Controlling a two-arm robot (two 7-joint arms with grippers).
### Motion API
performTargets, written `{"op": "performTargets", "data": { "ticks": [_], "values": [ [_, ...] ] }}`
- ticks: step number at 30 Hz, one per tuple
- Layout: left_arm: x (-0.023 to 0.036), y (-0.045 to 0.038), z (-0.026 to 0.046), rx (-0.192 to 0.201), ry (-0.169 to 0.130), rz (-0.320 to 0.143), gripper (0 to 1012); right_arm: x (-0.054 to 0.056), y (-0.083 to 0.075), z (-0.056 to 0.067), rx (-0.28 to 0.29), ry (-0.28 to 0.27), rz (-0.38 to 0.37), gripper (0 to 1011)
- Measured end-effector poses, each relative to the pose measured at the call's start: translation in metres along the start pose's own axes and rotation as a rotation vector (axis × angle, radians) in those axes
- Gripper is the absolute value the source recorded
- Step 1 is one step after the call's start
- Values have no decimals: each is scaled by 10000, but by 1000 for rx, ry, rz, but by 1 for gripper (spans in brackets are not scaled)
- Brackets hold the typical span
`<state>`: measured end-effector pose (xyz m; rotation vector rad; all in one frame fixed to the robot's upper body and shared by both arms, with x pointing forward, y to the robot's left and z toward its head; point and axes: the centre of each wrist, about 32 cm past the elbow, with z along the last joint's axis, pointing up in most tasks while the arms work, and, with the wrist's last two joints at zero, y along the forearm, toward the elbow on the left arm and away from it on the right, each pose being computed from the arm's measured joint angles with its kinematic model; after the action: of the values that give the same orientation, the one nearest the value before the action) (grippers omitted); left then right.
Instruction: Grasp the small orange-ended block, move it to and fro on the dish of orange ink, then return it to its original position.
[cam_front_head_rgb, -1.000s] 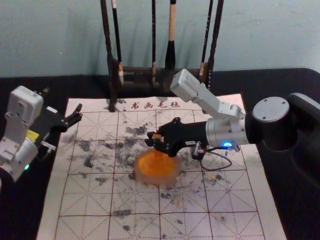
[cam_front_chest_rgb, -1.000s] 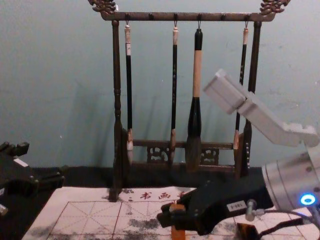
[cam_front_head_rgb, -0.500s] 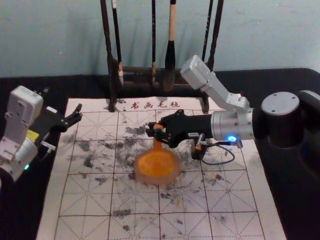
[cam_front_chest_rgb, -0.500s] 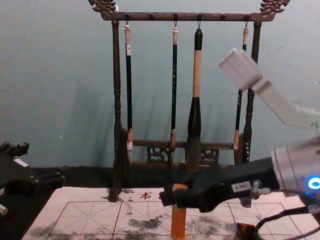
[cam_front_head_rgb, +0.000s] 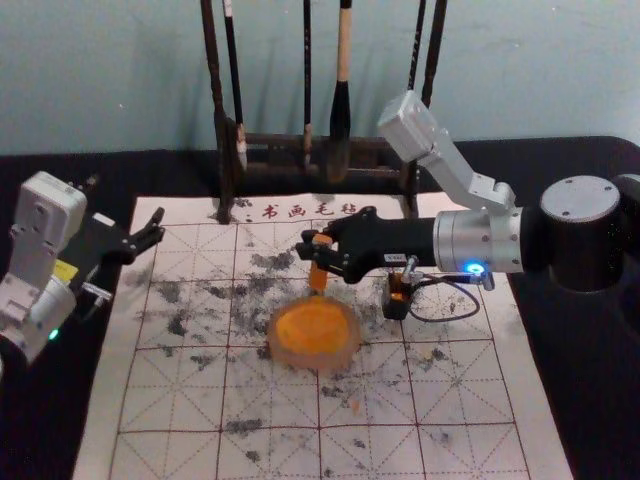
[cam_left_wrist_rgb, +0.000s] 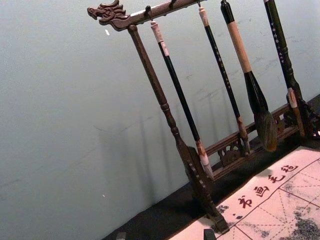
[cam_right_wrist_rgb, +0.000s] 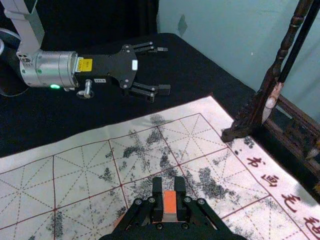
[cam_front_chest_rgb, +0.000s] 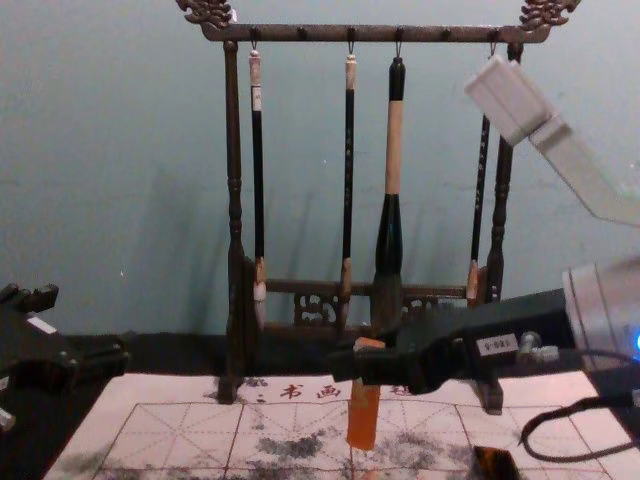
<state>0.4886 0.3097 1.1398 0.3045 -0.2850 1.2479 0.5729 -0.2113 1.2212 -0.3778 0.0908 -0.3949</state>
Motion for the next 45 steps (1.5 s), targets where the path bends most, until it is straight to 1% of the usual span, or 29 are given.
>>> {"op": "performTargets", "data": {
  "ticks": [4, 9, 14, 15, 16, 17, 22, 27, 36, 40, 45],
  "values": [
    [0, 0, 0, 0, 0, 0, 1001, -14, -41, 18, 9, 1, -6, 129],
    [0, 0, 0, 0, 0, 0, 1001, -56, -143, 32, 27, 7, -35, 130],
    [0, 0, 0, 0, 0, 0, 1001, -143, -273, 30, 50, 27, -100, 129],
    [0, 0, 0, 0, 0, 0, 1001, -171, -313, 16, 54, 36, -123, 129],
    [0, 0, 0, 0, 0, 0, 1001, -171, -313, 16, 54, 36, -123, 129],
    [0, 0, 0, 0, 0, 0, 1001, -202, -353, 8, 62, 42, -143, 129],
    [0, 0, 0, 0, 0, 0, 1001, -287, -475, -57, 69, 62, -210, 129],
    [0, 0, 0, 0, 0, 0, 1001, -342, -559, -122, 70, 84, -258, 129],
    [0, 0, 0, 0, 0, 0, 1001, -428, -610, -263, 63, 129, -361, 129],
    [0, 0, 0, 0, 0, 0, 1001, -452, -607, -309, 57, 148, -386, 129],
    [0, 0, 0, 0, 0, 0, 1001, -471, -605, -350, 54, 171, -400, 129]
  ]
}}
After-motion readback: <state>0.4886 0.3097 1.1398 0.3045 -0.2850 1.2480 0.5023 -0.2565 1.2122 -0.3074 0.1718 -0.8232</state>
